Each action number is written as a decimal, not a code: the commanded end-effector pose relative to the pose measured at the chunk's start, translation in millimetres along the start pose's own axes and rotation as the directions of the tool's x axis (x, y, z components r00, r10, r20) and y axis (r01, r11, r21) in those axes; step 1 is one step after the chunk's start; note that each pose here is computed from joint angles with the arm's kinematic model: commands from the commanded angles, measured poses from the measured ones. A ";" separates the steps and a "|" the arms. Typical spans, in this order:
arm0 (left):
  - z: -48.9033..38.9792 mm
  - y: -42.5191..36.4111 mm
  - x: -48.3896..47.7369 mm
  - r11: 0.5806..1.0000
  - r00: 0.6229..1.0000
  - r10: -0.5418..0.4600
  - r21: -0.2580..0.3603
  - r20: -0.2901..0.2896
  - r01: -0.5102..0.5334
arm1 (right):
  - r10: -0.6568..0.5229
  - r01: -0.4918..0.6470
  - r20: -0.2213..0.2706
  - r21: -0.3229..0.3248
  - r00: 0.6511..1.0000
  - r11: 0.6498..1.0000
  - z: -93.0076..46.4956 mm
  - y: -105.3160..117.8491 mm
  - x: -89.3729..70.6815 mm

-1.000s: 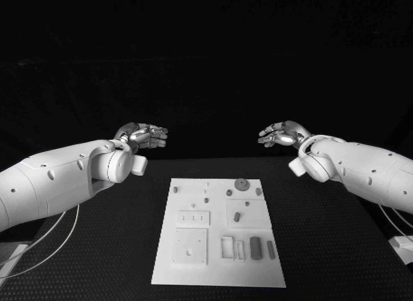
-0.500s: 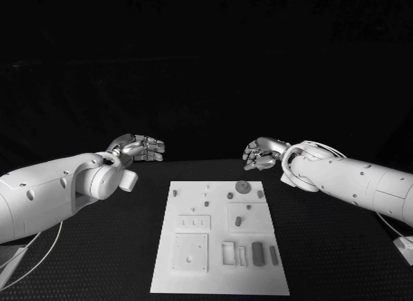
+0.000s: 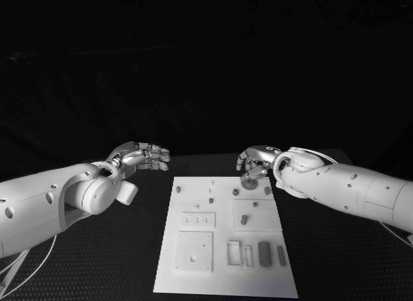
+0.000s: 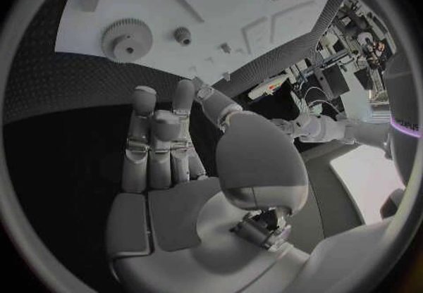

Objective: Assemble the parts on the task board

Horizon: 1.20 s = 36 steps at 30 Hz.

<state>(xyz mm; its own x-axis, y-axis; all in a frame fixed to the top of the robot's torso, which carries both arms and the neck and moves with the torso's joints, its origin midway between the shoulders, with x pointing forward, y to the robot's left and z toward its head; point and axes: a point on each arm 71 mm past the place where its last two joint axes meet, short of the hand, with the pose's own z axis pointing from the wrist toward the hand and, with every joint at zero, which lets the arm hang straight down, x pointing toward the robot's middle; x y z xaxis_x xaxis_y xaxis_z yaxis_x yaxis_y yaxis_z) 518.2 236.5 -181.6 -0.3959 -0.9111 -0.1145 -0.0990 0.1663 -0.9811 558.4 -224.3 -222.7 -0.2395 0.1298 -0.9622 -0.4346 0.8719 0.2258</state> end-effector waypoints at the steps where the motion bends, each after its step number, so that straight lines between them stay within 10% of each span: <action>1: -3.0 -2.9 2.6 1.000 1.000 0.002 0.023 -0.013 -0.002 | -0.067 0.067 -0.023 0.014 0.997 0.998 0.5 3.4 6.1; 36: -4.9 -2.6 1.0 1.000 1.000 0.001 0.019 -0.002 -0.001 | -0.129 0.131 -0.093 0.009 0.987 0.991 -9.0 5.7 27.0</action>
<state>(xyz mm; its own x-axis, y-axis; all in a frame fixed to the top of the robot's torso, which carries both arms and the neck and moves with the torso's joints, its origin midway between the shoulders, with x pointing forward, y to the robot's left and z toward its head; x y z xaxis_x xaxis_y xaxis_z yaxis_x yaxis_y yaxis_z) 513.5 237.8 -180.0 -0.3955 -0.9115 -0.1130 -0.0957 0.1632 -0.9819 543.5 -218.8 -239.6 -0.2449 -0.0025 -0.9696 -0.4556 0.8830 0.1128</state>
